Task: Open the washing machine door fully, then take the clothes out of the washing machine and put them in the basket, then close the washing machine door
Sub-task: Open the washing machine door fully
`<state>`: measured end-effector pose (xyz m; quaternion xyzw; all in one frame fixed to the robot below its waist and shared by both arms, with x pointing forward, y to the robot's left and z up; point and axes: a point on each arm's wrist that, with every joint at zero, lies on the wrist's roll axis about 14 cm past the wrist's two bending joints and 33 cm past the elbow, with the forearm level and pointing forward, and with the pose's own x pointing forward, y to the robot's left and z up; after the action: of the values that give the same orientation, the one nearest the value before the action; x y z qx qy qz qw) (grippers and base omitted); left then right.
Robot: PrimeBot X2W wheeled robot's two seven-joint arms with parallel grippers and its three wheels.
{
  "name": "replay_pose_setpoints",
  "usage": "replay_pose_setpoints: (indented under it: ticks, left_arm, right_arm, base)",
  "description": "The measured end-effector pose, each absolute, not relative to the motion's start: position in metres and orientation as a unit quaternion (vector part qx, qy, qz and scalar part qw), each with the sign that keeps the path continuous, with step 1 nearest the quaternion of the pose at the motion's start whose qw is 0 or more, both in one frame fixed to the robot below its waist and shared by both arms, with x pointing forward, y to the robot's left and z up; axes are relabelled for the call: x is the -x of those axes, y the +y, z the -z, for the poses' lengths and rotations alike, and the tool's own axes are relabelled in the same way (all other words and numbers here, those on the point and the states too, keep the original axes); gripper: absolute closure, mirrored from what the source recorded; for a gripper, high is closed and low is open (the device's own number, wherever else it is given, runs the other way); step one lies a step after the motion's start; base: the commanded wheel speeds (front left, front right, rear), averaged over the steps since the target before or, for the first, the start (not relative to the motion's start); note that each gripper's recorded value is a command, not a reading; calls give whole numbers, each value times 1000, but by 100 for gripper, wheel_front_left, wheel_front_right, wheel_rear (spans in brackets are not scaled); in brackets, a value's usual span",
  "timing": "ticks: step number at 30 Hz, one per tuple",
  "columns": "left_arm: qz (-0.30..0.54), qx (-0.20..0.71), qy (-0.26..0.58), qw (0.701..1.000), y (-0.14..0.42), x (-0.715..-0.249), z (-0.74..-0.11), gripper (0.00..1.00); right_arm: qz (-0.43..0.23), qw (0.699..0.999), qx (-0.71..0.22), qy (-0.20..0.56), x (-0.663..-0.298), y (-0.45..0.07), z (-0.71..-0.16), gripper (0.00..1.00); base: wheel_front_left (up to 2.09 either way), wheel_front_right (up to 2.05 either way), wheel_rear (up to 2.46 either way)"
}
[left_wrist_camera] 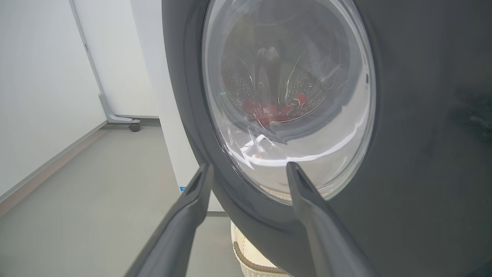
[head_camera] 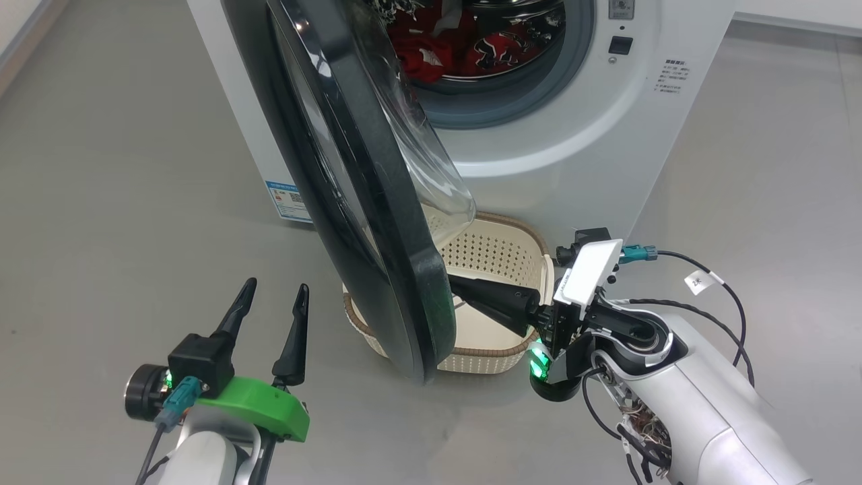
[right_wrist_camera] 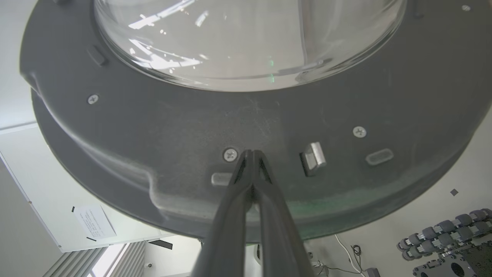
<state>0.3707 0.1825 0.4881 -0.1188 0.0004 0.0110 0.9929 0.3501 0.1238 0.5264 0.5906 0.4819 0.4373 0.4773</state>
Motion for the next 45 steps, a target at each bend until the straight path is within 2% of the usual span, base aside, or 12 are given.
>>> replay_pose_setpoints:
  ticks: [7,13,16,19,20,21,22,23,24,40,41,45]
  left_arm:
    - [-20,120,-1,993,187,-372,-488,0]
    - [-17,121,1,992,185,-373,-486,0]
    - [-11,122,1,992,181,-375,-487,0]
    - [-5,123,2,992,177,-376,-486,0]
    - [-4,123,1,992,176,-376,-487,0]
    - [-3,122,1,993,175,-376,-487,0]
    - [-1,121,1,993,175,-376,-487,0]
    - [0,120,2,993,175,-376,-487,0]
    - [1,120,3,993,174,-375,-486,0]
    - [31,111,6,993,157,-373,-485,0]
    - [35,109,6,993,155,-374,-485,0]
    - [39,106,6,994,152,-374,-486,0]
  right_arm:
    - [-415,494,-618,449,-367,115,-530,100]
    - [-379,525,-654,392,-396,91,-538,100]
    - [-356,562,-658,354,-412,71,-539,100]
    - [-327,637,-631,299,-434,35,-539,100]
    - [-319,655,-626,279,-439,24,-543,84]
    - [-312,669,-621,263,-443,16,-545,64]
    - [-304,683,-616,250,-445,8,-546,34]
    - [-297,694,-611,239,-445,3,-545,34]
    - [-288,704,-607,230,-444,-2,-543,0]
    - [-138,838,-518,104,-419,-98,-506,0]
    - [-124,862,-484,92,-415,-110,-499,0]
    - [-106,914,-386,64,-408,-136,-491,0]
  base:
    - [0,0,0]
    - [0,0,0]
    - [0,0,0]
    - [0,0,0]
    - [0,0,0]
    - [0,0,0]
    - [0,0,0]
    - [0,0,0]
    - [0,0,0]
    - [0,0,0]
    - [0,0,0]
    - [0,0,0]
